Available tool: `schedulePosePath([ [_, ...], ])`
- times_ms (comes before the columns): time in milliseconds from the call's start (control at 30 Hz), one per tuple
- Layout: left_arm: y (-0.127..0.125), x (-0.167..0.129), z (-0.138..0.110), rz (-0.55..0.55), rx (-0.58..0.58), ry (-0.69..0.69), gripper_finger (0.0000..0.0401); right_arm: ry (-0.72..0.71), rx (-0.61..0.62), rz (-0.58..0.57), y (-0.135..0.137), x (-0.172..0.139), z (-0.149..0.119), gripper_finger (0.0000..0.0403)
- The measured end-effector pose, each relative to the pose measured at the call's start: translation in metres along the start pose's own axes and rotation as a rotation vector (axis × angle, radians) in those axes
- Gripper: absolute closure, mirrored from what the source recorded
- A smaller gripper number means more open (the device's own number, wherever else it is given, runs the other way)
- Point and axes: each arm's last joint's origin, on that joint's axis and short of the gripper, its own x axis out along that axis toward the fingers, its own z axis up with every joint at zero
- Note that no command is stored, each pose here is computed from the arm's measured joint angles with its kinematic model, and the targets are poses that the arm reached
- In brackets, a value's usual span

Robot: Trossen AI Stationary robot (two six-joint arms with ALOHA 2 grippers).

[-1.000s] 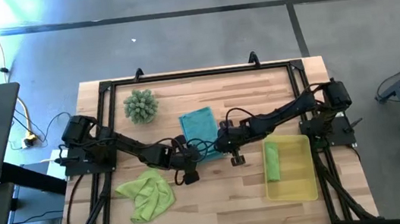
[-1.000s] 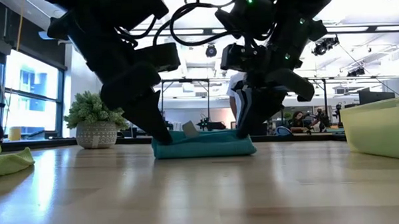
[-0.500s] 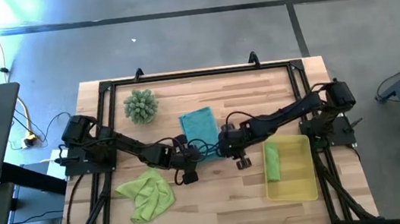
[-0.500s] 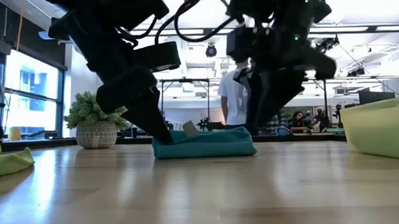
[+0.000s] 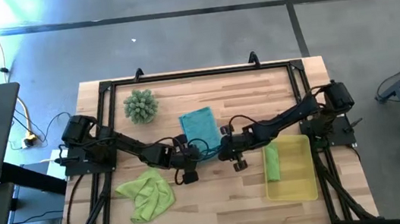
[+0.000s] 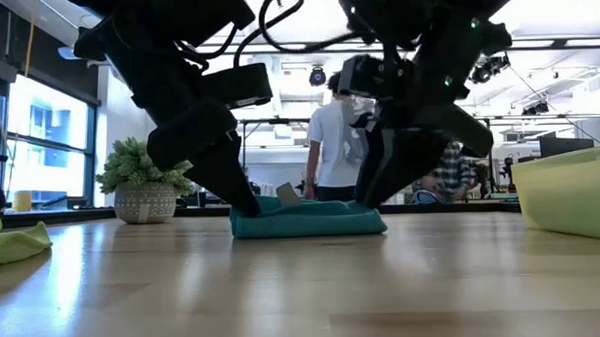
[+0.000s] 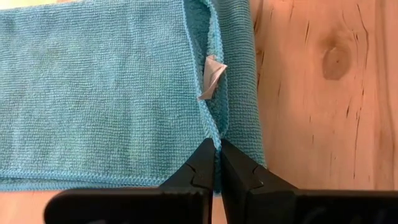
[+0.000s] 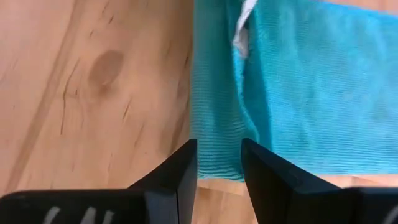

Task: Roll microfiber towels into tight, uniform cylinder then place into a basket
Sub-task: Roll the blue cloth

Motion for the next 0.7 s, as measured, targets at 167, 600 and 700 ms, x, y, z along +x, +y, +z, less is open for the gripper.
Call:
schedulePosePath([
  [167,0.000,0.000,0.000,0.000,0.000,0.000,0.0396,0.049,0.038,0.008,-0.002,0.013,-0.007,0.0286],
  [600,-0.003,-0.008,0.010,0.061,0.061,0.010,0.0303,0.076,0.044,0.008,-0.004,0.018,-0.011,0.0286],
  [700,-0.002,-0.014,0.015,0.087,0.076,0.059,0.0275,0.077,0.044,0.008,-0.004,0.018,-0.011,0.0286],
])
